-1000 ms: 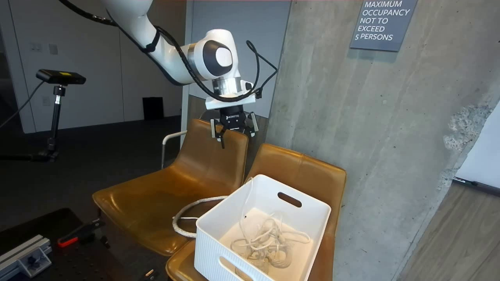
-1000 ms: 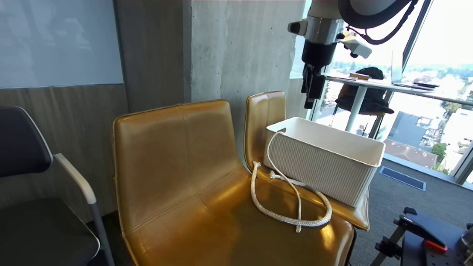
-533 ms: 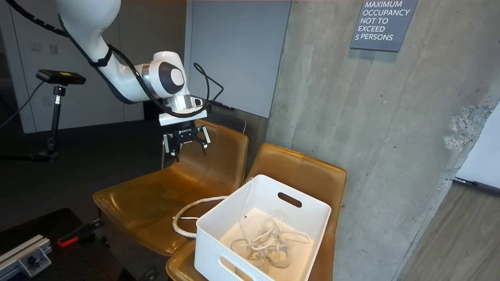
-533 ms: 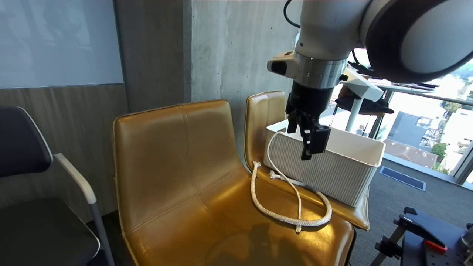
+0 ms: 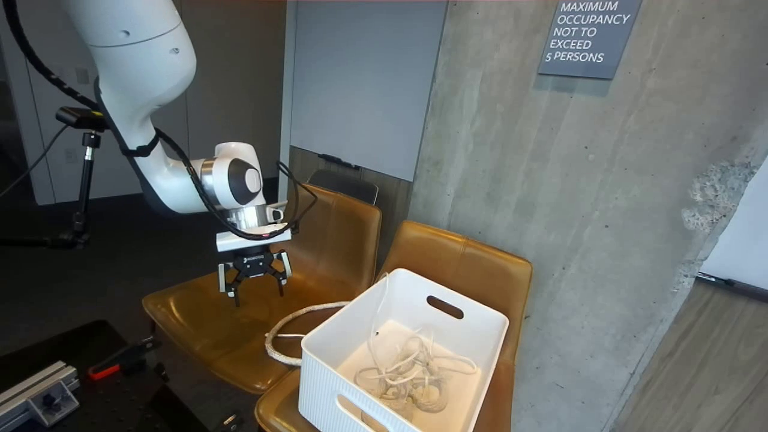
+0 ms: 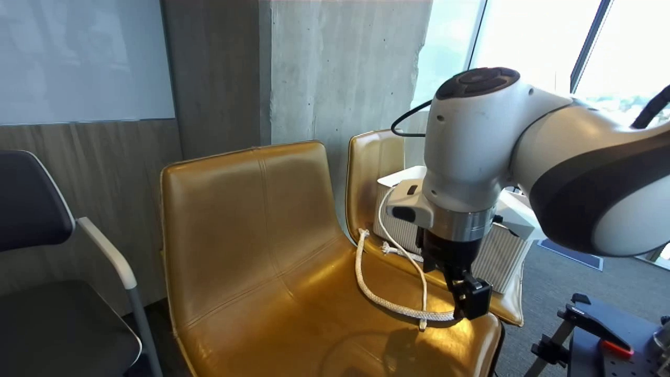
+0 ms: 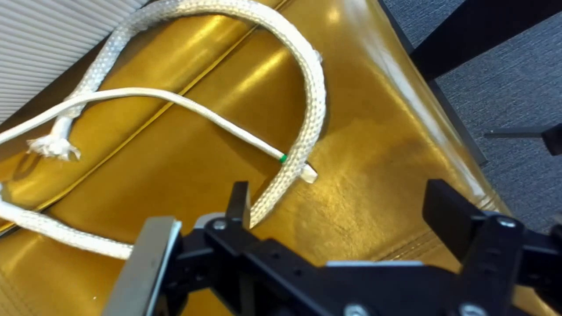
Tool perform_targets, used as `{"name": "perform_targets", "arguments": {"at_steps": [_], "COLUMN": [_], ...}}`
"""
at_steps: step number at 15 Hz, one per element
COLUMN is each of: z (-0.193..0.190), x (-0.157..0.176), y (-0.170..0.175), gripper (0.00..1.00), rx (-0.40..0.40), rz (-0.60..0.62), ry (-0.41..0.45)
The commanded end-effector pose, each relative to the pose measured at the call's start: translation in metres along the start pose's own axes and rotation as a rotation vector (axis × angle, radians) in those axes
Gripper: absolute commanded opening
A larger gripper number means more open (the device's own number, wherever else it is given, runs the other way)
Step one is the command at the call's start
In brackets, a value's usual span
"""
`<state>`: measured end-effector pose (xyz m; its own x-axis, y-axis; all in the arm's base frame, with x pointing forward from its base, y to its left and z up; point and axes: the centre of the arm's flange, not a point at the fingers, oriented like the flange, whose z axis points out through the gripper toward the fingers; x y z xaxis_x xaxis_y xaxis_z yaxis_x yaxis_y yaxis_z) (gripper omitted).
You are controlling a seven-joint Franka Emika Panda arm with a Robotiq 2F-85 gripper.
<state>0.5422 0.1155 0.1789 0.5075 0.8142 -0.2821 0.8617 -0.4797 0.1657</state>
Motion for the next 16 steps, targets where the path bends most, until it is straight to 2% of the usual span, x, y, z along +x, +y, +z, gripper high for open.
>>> {"name": "perform_targets", "arguments": {"at_steps": [1, 8, 12, 16], "z": [0.038, 0.089, 0.120, 0.126], "x": [0.012, 0.030, 0.028, 0.025], "y": [0.001, 0.049, 0.044, 0.042], "gripper": [1.00, 1.00, 1.00, 1.00], "rx": [-0.009, -0.067, -0.045, -0.030], "rz": [-0.010, -0.042, -0.046, -0.039], "ry": [-0.028, -0.090, -0.112, -0.120]}}
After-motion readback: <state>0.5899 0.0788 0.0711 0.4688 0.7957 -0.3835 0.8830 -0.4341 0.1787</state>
